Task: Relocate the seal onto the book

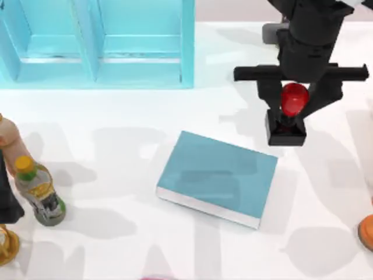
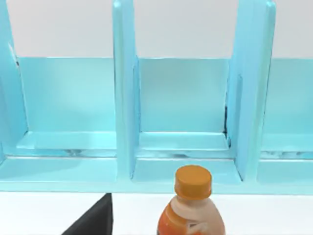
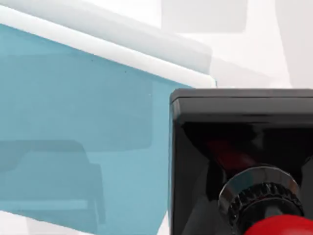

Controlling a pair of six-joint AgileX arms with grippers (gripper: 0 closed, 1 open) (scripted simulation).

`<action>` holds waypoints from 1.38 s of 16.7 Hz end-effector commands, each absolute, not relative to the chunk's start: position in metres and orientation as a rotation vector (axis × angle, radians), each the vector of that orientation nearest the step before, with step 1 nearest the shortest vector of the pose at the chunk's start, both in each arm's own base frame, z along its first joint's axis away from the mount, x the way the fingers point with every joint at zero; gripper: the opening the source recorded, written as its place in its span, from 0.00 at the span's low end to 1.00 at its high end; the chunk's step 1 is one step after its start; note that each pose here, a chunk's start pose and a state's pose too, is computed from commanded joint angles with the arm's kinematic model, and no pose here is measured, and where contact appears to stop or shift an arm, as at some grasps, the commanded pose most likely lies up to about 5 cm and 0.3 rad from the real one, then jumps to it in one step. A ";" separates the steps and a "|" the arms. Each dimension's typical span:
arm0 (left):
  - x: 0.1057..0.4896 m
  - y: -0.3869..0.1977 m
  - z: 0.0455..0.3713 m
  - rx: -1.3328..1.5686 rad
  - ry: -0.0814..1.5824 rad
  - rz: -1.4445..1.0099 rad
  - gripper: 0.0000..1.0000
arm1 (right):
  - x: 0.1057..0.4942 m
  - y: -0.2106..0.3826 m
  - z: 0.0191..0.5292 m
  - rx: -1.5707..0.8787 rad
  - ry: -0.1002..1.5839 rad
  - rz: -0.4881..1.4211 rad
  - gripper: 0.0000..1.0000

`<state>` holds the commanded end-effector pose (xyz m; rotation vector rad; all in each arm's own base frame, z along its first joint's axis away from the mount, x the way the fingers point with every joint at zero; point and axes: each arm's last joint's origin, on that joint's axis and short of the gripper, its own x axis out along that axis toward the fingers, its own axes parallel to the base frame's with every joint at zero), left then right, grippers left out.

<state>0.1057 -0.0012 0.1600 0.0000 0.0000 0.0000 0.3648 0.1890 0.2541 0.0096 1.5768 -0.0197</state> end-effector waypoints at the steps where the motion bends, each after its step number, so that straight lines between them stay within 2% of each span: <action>1: 0.106 -0.001 0.160 0.000 0.000 0.000 1.00 | 0.359 0.214 0.246 0.009 1.575 -0.019 0.00; 4: 0.106 -0.001 0.160 0.000 0.000 0.000 1.00 | 0.342 0.268 0.228 0.010 1.570 -0.015 0.00; 6: 0.106 -0.001 0.160 0.000 0.000 0.000 1.00 | 0.336 0.281 0.222 0.011 1.568 -0.013 0.00; 17: 0.106 -0.001 0.160 0.000 0.000 0.000 1.00 | 0.336 0.281 0.227 0.011 1.568 -0.013 0.00; 23: 0.106 -0.001 0.160 0.000 0.000 0.000 1.00 | 0.336 0.281 0.227 0.011 1.568 -0.013 0.45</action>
